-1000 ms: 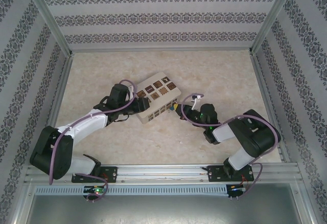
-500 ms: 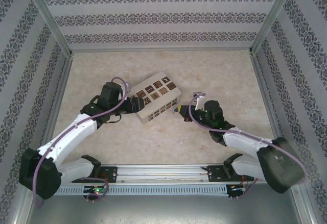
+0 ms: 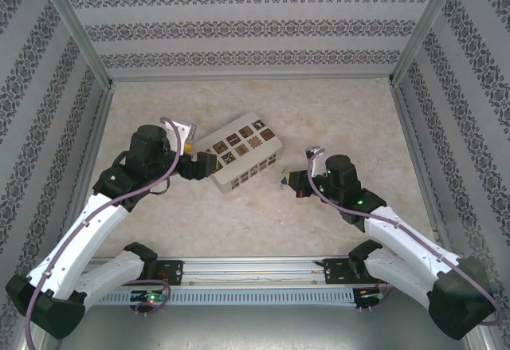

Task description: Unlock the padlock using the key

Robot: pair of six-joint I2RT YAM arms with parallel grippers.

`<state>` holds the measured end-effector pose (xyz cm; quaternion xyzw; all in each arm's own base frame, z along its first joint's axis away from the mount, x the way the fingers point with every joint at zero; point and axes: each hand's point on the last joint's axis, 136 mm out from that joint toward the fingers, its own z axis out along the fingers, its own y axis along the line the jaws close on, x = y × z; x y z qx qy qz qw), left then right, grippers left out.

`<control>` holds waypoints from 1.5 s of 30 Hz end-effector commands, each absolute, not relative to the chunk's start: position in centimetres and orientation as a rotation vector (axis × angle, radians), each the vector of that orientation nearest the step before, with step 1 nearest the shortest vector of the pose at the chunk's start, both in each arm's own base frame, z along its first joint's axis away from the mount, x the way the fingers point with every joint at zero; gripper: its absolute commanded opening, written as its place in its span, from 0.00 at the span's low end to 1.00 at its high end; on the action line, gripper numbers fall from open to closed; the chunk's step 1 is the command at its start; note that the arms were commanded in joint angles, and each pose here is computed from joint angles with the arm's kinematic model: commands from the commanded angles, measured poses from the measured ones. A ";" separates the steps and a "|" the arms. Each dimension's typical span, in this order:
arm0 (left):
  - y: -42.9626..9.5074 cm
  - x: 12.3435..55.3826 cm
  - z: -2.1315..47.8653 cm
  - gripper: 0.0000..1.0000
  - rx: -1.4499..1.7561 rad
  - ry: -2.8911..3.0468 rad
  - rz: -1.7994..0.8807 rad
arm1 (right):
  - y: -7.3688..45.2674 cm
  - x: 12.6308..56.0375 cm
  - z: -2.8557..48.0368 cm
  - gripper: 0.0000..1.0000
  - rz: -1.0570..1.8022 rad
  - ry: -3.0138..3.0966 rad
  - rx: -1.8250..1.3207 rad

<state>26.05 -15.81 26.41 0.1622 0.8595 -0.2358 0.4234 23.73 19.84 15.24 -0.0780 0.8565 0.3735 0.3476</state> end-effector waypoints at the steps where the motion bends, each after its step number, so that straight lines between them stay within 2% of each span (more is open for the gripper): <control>1: -16.4 25.1 26.8 0.97 0.596 2.060 -0.559 | 19.4 22.2 15.4 0.00 0.955 2.296 -0.220; 2: -16.5 24.9 26.9 1.00 0.623 2.045 -0.558 | 19.3 22.0 15.4 0.00 0.955 2.306 -0.218; 10: -16.4 25.1 24.6 0.99 0.795 2.001 -0.444 | 18.3 19.2 15.1 0.00 0.936 2.426 -0.199; 17: -16.2 25.9 19.7 0.99 0.774 2.085 -0.428 | 17.6 17.1 14.4 0.00 0.880 2.550 -0.198; 24: -15.4 26.4 17.2 0.99 0.747 2.180 -0.356 | 18.6 16.1 13.5 0.00 0.868 2.631 -0.234; 36: -14.5 26.3 17.7 0.99 0.760 2.092 -0.268 | 19.6 14.7 10.5 0.00 0.789 2.757 -0.332; 45: -14.0 26.3 17.1 0.99 0.798 2.100 -0.103 | 19.9 14.0 8.2 0.00 0.768 2.833 -0.366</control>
